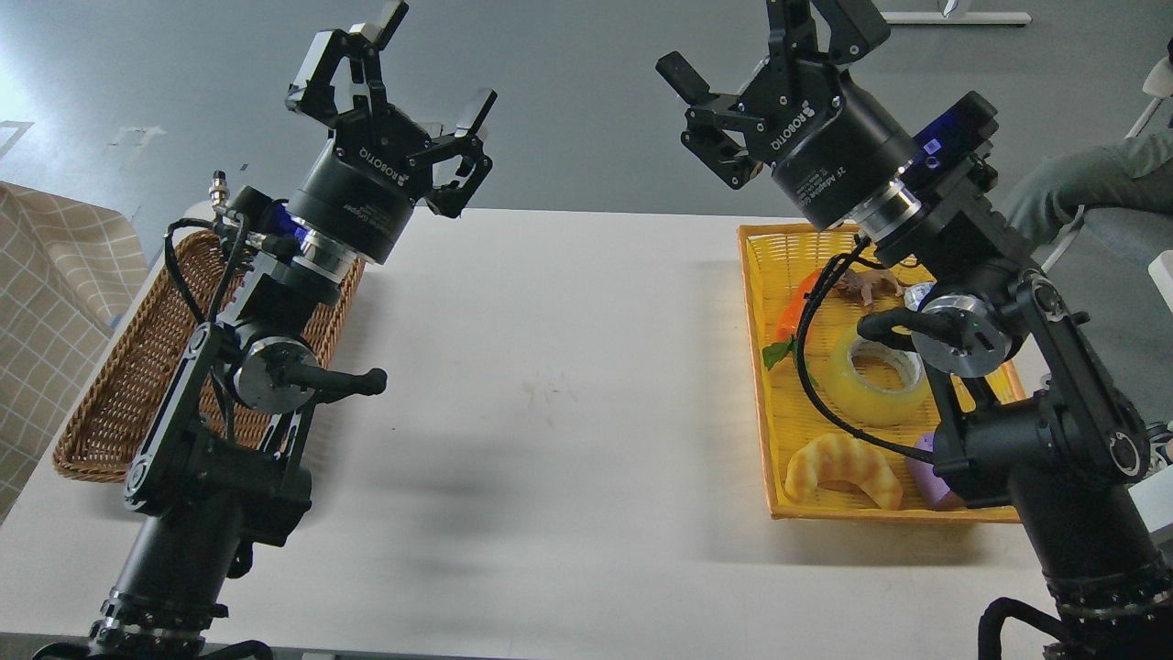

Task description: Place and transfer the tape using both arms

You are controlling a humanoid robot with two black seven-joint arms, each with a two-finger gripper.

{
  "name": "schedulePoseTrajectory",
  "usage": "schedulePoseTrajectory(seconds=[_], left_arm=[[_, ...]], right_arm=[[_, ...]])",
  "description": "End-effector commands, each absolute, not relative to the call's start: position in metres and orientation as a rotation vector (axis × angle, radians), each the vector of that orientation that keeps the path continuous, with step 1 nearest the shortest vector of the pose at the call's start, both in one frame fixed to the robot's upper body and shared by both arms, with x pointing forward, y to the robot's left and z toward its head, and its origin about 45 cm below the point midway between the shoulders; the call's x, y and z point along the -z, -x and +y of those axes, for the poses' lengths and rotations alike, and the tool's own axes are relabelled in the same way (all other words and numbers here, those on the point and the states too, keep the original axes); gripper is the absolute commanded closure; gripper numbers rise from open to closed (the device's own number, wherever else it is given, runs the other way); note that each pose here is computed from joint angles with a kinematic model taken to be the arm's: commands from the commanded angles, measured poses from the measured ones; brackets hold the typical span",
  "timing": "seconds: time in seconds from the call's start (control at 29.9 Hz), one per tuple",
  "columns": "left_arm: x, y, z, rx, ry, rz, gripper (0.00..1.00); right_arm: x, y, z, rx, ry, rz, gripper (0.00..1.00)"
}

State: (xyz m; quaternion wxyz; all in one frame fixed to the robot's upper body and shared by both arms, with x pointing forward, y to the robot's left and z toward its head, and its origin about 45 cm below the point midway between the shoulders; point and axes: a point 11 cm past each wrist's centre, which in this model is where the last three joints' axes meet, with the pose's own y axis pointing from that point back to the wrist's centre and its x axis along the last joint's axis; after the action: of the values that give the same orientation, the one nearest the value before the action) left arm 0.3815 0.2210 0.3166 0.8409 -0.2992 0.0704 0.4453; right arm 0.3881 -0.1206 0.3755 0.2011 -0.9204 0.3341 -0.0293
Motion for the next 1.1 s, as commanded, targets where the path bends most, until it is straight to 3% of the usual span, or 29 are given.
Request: schedulePoseTrajectory(seconds=[0.0, 0.5, 1.07], left_arm=[[-0.316, -0.381, 0.221, -0.940, 0.641, 0.151, 0.02], [-0.319, -0.384, 0.223, -0.914, 0.706, 0.198, 0.02], [-0.331, -0.376, 0.221, -0.893, 0.741, 0.151, 0.02]], right_arm=[[-0.380, -0.390, -0.120, 0.097, 2.568, 0.930, 0.00], [-0.407, -0.396, -0.143, 0.010, 2.448, 0.916, 0.00], [-0.382, -0.398, -0.156, -0.049, 2.467, 0.924, 0.00]])
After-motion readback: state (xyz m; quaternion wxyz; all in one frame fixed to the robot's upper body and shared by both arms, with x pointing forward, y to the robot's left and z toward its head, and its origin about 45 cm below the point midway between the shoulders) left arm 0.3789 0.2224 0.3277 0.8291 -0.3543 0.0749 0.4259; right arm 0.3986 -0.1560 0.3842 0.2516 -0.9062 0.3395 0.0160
